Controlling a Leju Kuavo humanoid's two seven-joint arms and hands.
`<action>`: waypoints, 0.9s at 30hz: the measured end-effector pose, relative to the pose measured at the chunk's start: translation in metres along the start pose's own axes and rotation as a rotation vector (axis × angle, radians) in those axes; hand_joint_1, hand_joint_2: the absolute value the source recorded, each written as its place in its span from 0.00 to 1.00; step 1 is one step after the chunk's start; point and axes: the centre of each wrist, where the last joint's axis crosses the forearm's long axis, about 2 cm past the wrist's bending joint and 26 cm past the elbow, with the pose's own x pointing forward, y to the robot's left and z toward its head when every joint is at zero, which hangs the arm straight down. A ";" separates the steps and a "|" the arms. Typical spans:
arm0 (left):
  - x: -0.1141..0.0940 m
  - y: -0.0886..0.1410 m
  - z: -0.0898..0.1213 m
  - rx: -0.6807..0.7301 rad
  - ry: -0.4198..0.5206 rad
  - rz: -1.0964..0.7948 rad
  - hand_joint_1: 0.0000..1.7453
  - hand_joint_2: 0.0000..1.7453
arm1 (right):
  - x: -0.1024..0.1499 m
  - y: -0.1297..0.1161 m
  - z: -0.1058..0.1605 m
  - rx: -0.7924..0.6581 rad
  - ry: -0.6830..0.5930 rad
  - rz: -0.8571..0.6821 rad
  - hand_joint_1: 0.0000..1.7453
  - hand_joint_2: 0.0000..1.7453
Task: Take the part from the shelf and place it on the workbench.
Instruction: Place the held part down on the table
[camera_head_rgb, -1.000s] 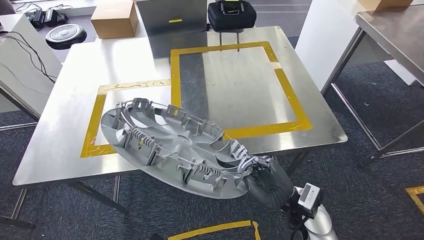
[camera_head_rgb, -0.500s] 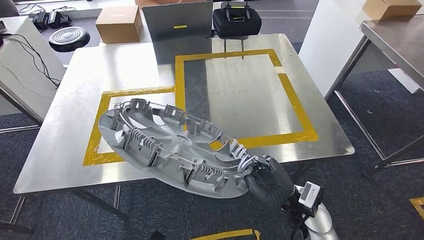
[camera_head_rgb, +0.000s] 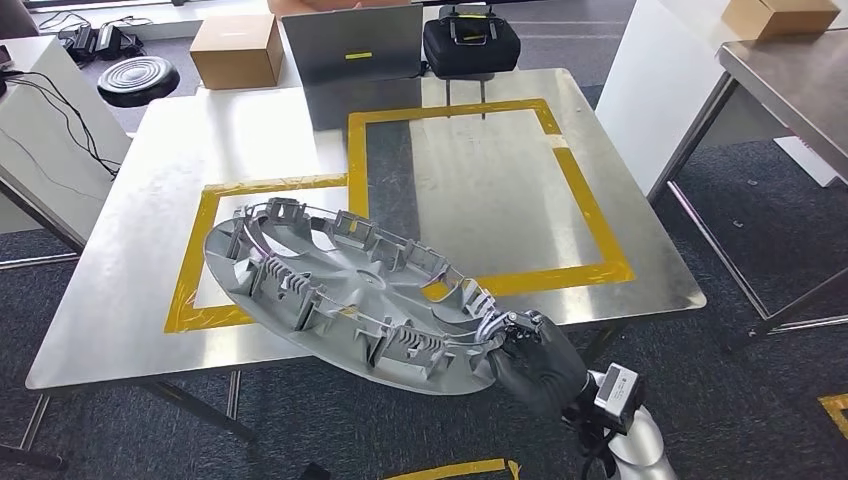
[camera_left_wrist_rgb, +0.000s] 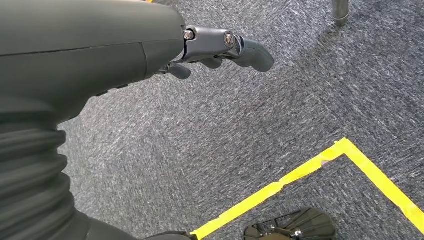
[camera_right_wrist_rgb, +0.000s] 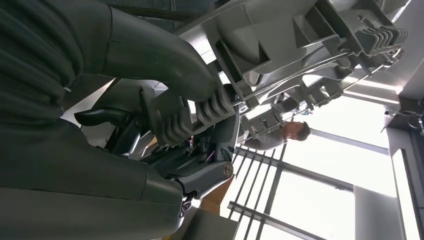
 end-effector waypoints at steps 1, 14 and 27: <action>0.000 0.000 0.000 0.001 -0.001 0.002 0.00 1.00 | -0.001 -0.001 0.000 -0.005 0.024 0.036 1.00 1.00; -0.004 -0.003 0.002 0.003 0.002 0.034 0.00 1.00 | -0.031 -0.035 -0.006 -0.042 0.381 0.593 1.00 1.00; -0.012 -0.007 0.005 0.011 0.025 0.075 0.00 1.00 | -0.059 -0.065 0.028 0.086 0.572 0.821 1.00 1.00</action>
